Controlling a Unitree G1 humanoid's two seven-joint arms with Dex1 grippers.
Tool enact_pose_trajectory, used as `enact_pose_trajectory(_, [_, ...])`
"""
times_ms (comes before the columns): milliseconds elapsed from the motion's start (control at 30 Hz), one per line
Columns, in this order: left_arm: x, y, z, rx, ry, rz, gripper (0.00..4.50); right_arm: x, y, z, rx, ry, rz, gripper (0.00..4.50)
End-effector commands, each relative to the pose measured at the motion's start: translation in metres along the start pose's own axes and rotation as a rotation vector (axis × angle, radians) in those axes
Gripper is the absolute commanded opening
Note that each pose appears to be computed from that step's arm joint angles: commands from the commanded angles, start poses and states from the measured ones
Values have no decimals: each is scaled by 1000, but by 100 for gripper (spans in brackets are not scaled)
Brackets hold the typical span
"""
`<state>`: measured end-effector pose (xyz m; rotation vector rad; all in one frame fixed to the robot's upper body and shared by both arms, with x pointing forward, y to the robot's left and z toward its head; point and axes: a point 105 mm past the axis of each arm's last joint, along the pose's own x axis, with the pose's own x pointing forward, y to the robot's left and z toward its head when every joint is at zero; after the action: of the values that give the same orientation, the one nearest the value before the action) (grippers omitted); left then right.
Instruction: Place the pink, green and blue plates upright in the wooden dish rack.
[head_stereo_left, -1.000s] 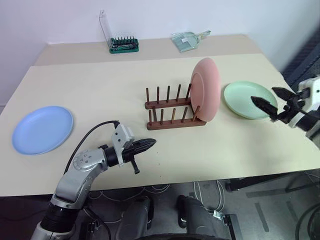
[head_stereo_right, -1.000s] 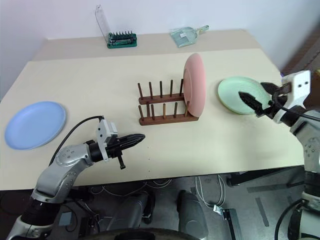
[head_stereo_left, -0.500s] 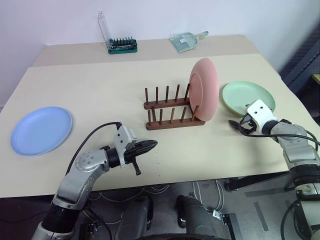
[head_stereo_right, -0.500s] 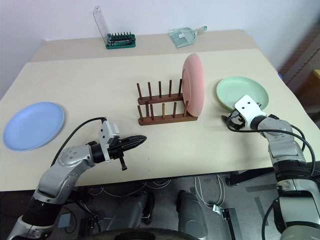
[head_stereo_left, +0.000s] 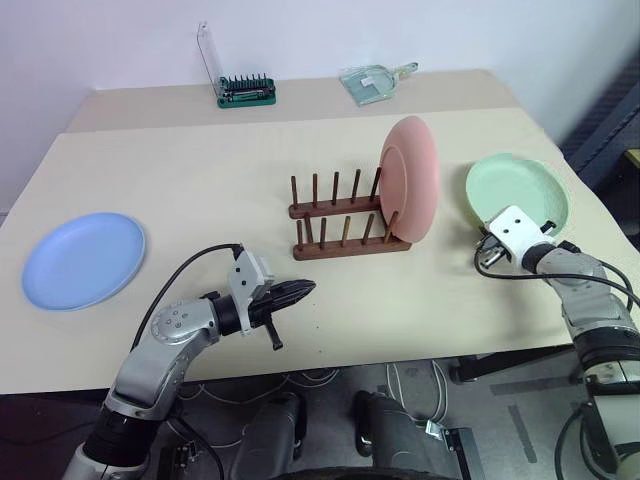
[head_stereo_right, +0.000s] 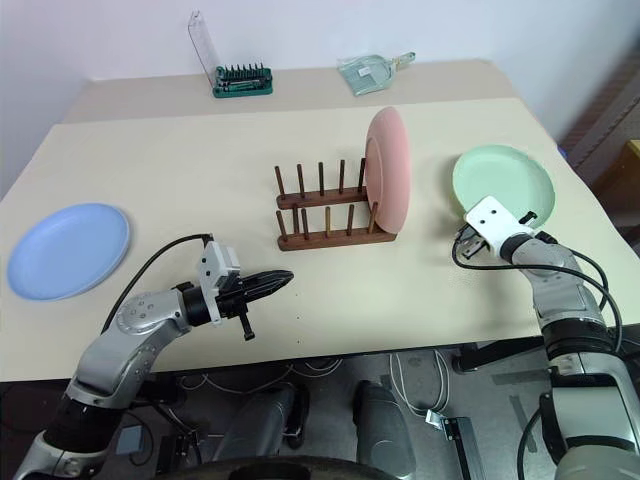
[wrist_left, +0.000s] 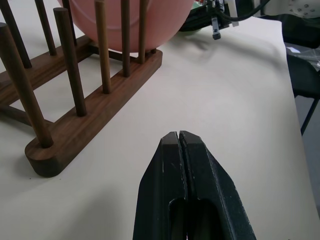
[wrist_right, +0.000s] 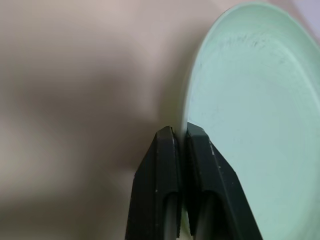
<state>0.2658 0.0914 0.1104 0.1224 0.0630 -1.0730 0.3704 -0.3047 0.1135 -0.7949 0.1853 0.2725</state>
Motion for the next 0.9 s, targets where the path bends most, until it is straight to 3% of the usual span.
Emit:
enact_pose_trajectory(33, [-3, 1, 13, 49, -26, 1, 0, -29, -60, 64, 2, -221, -183, 5])
enact_pose_trajectory(200, [-21, 23, 21, 58, -43, 72, 0, -64, -90, 141, 84, -498, -207, 5])
enact_pose_trajectory(400, [-31, 31, 26, 74, -38, 87, 0, -94, -89, 208, 239, -776, -65, 5])
enact_pose_trajectory(600, [-39, 31, 21, 67, -15, 103, 0, -140, 2, 287, 490, -1109, 618, 5])
enact_pose_trajectory(767, [-43, 32, 17, 69, 5, 117, 0, -145, 19, 309, 710, -1169, 793, 5])
enact_pose_trajectory(900, [-45, 32, 16, 67, 9, 125, 0, -131, 36, 312, 921, -1106, 853, 5])
